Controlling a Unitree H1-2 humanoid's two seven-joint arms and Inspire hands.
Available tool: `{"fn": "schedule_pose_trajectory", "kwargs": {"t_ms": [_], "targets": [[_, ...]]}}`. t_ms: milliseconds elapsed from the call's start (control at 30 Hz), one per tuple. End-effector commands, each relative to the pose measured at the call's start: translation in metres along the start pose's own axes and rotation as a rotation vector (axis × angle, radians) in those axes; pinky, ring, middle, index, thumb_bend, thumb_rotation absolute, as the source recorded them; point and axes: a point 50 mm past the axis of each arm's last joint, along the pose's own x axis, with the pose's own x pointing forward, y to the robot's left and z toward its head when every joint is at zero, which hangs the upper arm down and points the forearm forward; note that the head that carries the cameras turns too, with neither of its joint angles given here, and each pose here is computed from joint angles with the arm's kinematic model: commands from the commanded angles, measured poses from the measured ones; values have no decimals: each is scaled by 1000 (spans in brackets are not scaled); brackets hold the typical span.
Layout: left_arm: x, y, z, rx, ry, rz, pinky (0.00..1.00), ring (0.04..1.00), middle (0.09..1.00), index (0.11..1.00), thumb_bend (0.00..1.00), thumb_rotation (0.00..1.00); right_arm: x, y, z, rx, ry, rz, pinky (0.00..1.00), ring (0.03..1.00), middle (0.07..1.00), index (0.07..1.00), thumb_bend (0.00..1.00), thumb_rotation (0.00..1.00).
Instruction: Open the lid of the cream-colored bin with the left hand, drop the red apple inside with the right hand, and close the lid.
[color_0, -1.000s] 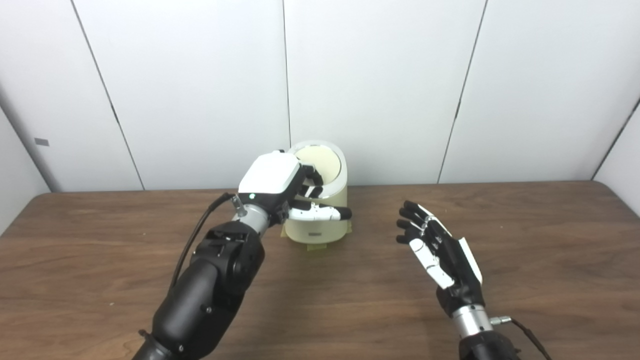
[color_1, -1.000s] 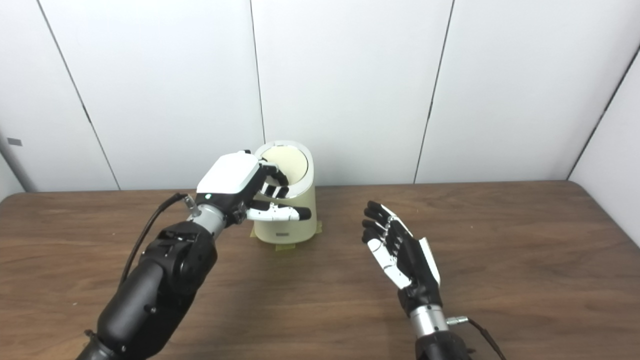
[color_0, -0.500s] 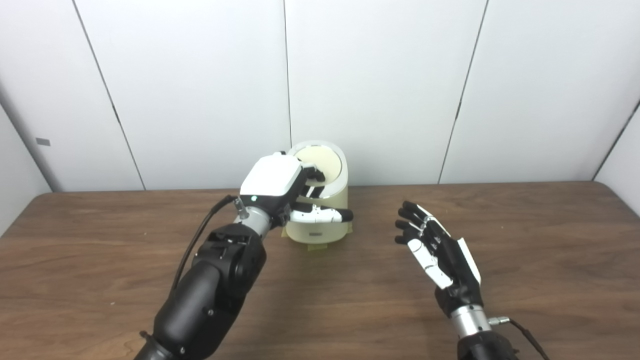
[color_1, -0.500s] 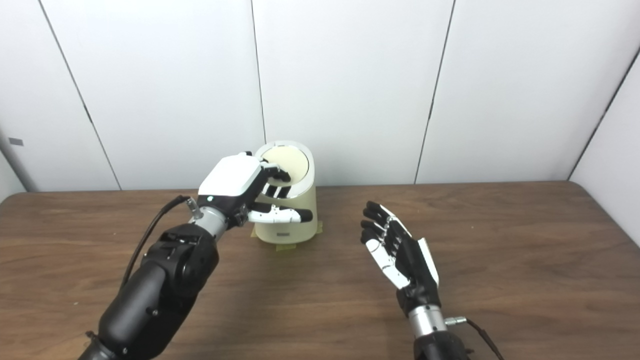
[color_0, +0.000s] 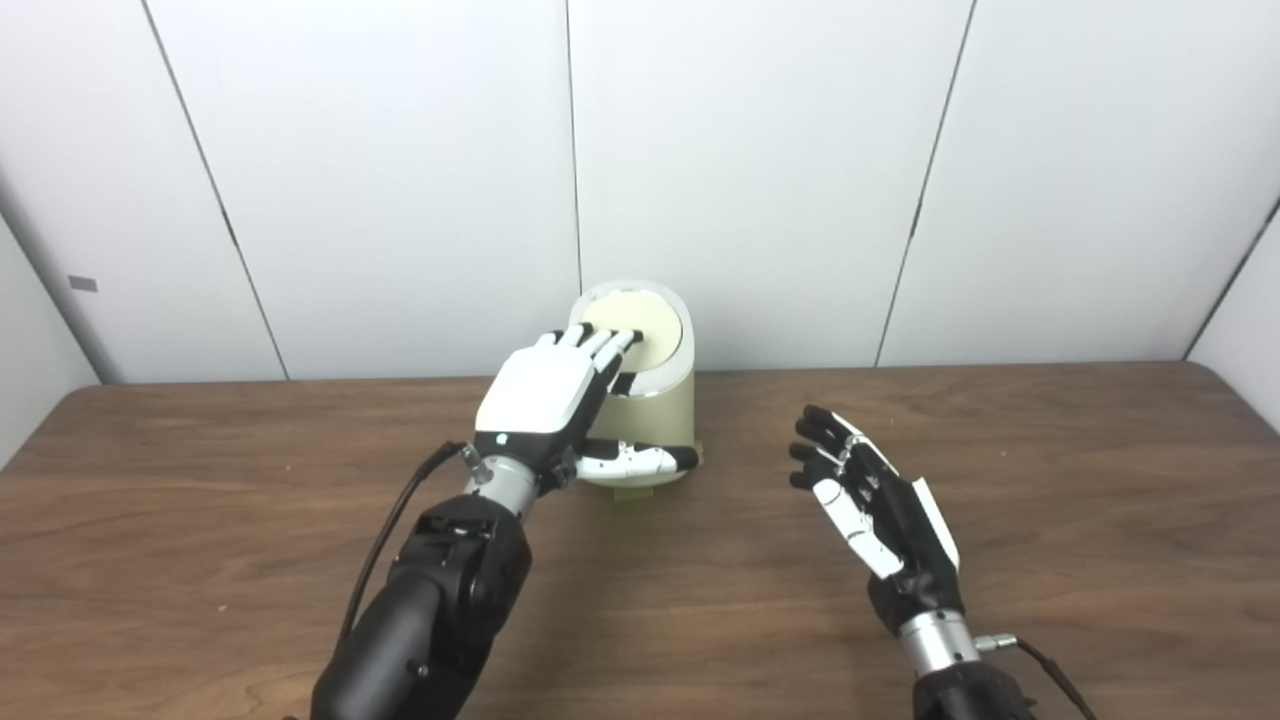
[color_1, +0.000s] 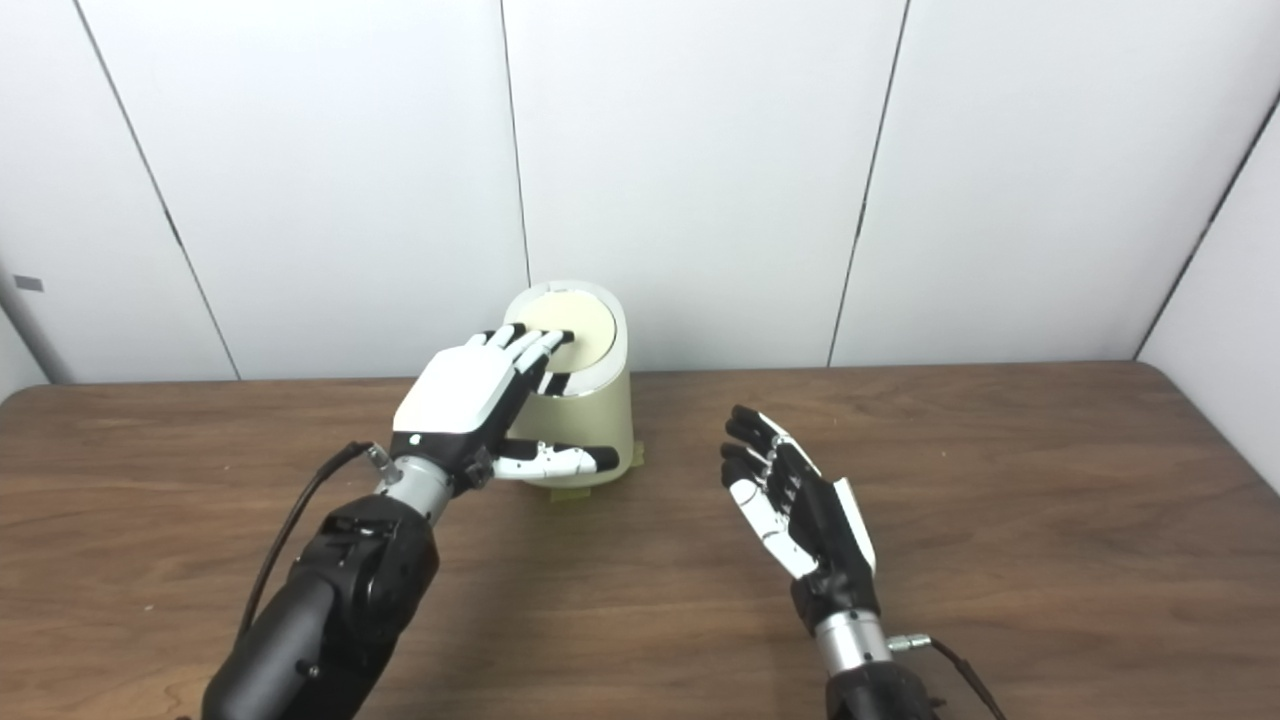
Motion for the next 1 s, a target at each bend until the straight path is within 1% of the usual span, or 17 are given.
{"fn": "schedule_pose_trajectory", "kwargs": {"t_ms": [0,133,267,400,433,467,533,567,600,667,767,800,833,867,900,933,967], "targets": [[10,25,8,20,-39,120,1000,1000,998,997,840,872,13,4,22,6,-100,7,718,807,849,834,221,557],[9,28,10,14,-48,154,1000,1000,1000,1000,818,827,13,4,21,10,-99,10,725,812,849,834,223,552],[8,29,9,13,-42,160,1000,1000,1000,1000,817,832,13,3,20,15,-103,13,727,811,851,834,221,536],[3,30,8,-16,-38,207,1000,1000,978,980,797,829,12,3,19,1,-97,6,717,801,842,828,229,544],[0,31,8,-31,-41,241,1000,1000,968,972,785,840,12,3,20,3,-96,7,721,804,844,829,228,544],[-2,32,7,-48,-49,292,1000,984,938,945,764,847,12,3,20,8,-96,9,725,808,847,832,227,551],[-9,32,5,-79,-77,428,1000,904,870,885,713,806,13,3,19,12,-100,12,721,812,852,836,229,552],[-11,32,4,-88,-86,470,1000,866,845,871,674,787,13,3,19,14,-100,12,718,813,854,837,230,550],[-13,31,2,-105,-98,516,1000,853,837,866,661,780,13,2,19,15,-100,9,717,814,855,838,231,548],[-20,30,-5,-151,-116,592,1000,864,858,889,596,793,13,2,18,8,-99,2,706,807,850,834,237,542],[-32,28,-19,-284,-112,666,1000,898,878,890,508,878,13,1,17,4,-101,3,709,809,852,838,238,557],[-37,27,-24,-345,-108,666,1000,896,876,879,488,909,13,1,17,-2,-101,-1,706,809,850,838,235,558],[-42,26,-30,-402,-104,637,982,901,884,874,458,950,13,0,17,-4,-103,-6,701,807,846,836,232,559],[-46,26,-33,-438,-103,614,957,923,910,895,445,970,13,0,17,-4,-104,-9,713,813,844,836,228,557],[-53,23,-42,-471,-111,559,945,933,923,906,439,980,13,0,17,-16,-110,-15,720,816,844,836,226,555],[-58,21,-47,-490,-118,522,912,949,951,936,467,928,13,-1,17,-24,-115,-18,749,837,849,844,214,640],[-64,19,-52,-513,-126,489,900,954,960,947,476,909,13,-2,17,-34,-120,-23,759,844,850,847,210,674]]}}
